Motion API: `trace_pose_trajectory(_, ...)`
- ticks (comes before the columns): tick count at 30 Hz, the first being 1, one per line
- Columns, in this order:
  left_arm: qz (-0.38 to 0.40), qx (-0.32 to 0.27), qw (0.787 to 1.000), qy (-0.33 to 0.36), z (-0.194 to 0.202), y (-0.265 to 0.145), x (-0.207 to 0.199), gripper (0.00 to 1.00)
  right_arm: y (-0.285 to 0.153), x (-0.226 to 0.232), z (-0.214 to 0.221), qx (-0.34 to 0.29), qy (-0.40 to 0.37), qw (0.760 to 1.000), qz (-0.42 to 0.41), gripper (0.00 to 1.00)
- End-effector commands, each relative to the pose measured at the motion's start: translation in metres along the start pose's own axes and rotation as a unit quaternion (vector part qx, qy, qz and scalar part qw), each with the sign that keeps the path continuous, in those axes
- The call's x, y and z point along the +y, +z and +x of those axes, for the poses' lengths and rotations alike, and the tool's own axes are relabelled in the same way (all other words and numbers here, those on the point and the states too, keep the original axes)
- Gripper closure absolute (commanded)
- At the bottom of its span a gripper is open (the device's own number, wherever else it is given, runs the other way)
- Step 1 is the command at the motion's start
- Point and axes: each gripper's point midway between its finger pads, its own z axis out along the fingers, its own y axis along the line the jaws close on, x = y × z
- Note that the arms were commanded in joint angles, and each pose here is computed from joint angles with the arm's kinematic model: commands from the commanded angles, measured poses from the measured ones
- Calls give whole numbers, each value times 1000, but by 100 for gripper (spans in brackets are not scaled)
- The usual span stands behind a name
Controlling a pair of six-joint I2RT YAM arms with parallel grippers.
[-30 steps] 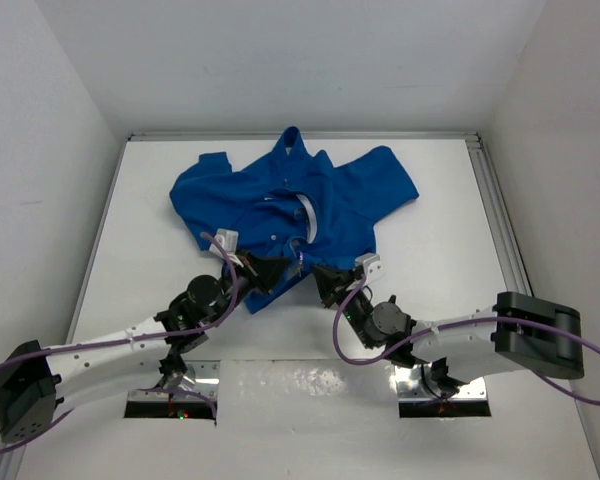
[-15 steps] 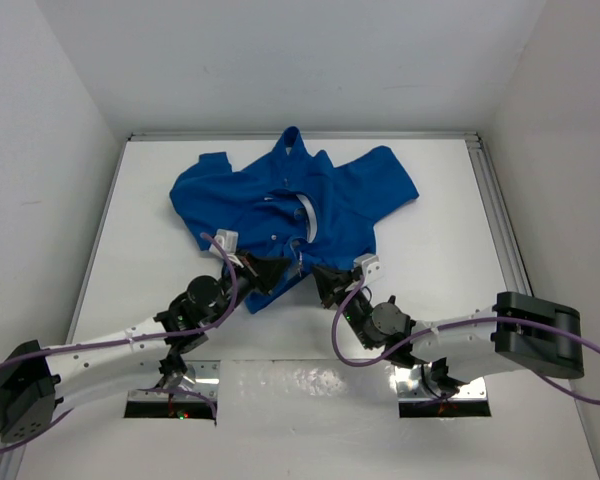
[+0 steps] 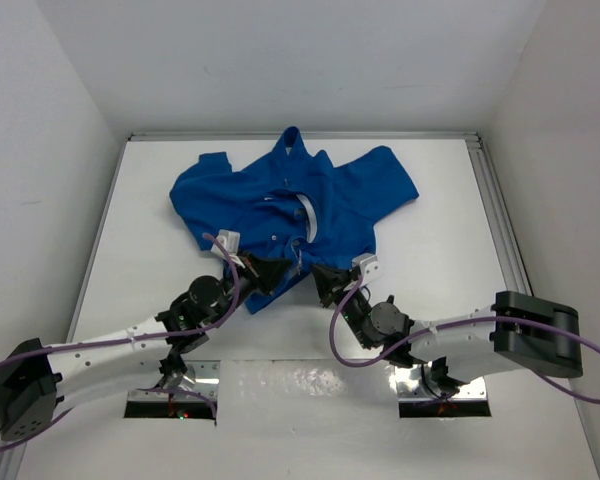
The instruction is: Zip up the jacket
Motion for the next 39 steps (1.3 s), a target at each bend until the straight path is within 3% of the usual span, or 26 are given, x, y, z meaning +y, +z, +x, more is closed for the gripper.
trace_pose_trajectory(1, 31, -25, 999, -14, -12, 0, -17, 100, 6, 15, -24, -35, 31, 999, -11, 100)
trace_pose_trajectory(39, 23, -28, 999, -15, -11, -1, -13, 100, 5, 17, -26, -37, 24, 999, -11, 100)
